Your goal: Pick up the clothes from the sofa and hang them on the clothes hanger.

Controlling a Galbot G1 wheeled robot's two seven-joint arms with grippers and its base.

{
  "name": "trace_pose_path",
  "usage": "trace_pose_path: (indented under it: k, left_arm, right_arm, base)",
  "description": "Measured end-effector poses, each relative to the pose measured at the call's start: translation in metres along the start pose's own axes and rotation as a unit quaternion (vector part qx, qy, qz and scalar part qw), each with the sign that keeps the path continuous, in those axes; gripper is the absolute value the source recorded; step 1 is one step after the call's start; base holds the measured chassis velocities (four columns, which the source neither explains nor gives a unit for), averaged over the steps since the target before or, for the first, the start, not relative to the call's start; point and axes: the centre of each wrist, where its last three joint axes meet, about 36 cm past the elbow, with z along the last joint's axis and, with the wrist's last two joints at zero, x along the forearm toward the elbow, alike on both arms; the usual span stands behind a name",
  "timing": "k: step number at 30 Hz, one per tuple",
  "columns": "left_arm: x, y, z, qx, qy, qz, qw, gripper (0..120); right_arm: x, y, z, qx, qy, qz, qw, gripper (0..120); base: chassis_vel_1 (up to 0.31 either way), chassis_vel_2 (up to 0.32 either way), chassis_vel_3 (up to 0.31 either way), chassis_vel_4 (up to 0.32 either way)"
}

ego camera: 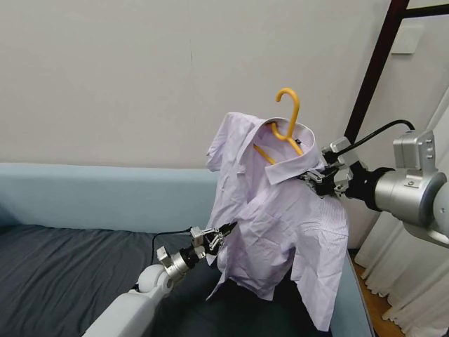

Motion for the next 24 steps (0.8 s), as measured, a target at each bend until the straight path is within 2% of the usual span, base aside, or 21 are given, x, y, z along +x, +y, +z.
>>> trace_pose_path:
  k: [2,5,11,14,15,17,19,24]
  left_arm:
    - [-0.001,-0.002,0.001,0.002,-0.005,-0.024,0.9997,0]
    - [0.000,-0.002,0.002,-0.002,-0.002,-0.030,0.9995,0]
    - [0.009,-0.009,0.003,-0.024,0.019,-0.006,0.9995,1]
    - [0.019,-0.012,0.001,-0.039,0.025,0.004,0.9989,12]
    - [0.019,-0.012,0.001,-0.039,0.025,0.004,0.9989,12]
    - [0.030,-0.013,-0.003,-0.052,0.026,0.005,0.9983,23]
    - [0.037,-0.017,-0.005,-0.060,0.026,0.004,0.9979,27]
    - [0.059,-0.028,-0.015,-0.095,0.039,-0.025,0.9944,48]
  right_arm:
    - [0.002,0.001,-0.002,-0.014,0.005,-0.005,1.000,2]
    - [0.005,0.002,-0.004,-0.030,0.010,-0.011,0.999,2]
    - [0.008,0.002,-0.010,-0.060,0.012,-0.018,0.998,2]
    - [0.009,0.000,-0.016,-0.091,0.013,-0.010,0.996,2]
    - [0.009,0.000,-0.016,-0.091,0.013,-0.010,0.996,2]
    - [0.008,-0.003,-0.018,-0.112,0.018,0.000,0.994,2]
    - [0.007,-0.006,-0.018,-0.121,0.021,0.007,0.992,2]
    - [-0.001,-0.017,-0.013,-0.153,0.042,0.040,0.986,2]
  base:
    - [0.000,0.000,0.000,0.000]
    - [0.000,0.000,0.000,0.000]
    - [0.000,0.000,0.000,0.000]
    - [0.000,0.000,0.000,0.000]
    - [0.000,0.000,0.000,0.000]
    - [0.000,0.000,0.000,0.000]
    - [0.000,0.000,0.000,0.000]
    - [0.000,0.000,0.000,0.000]
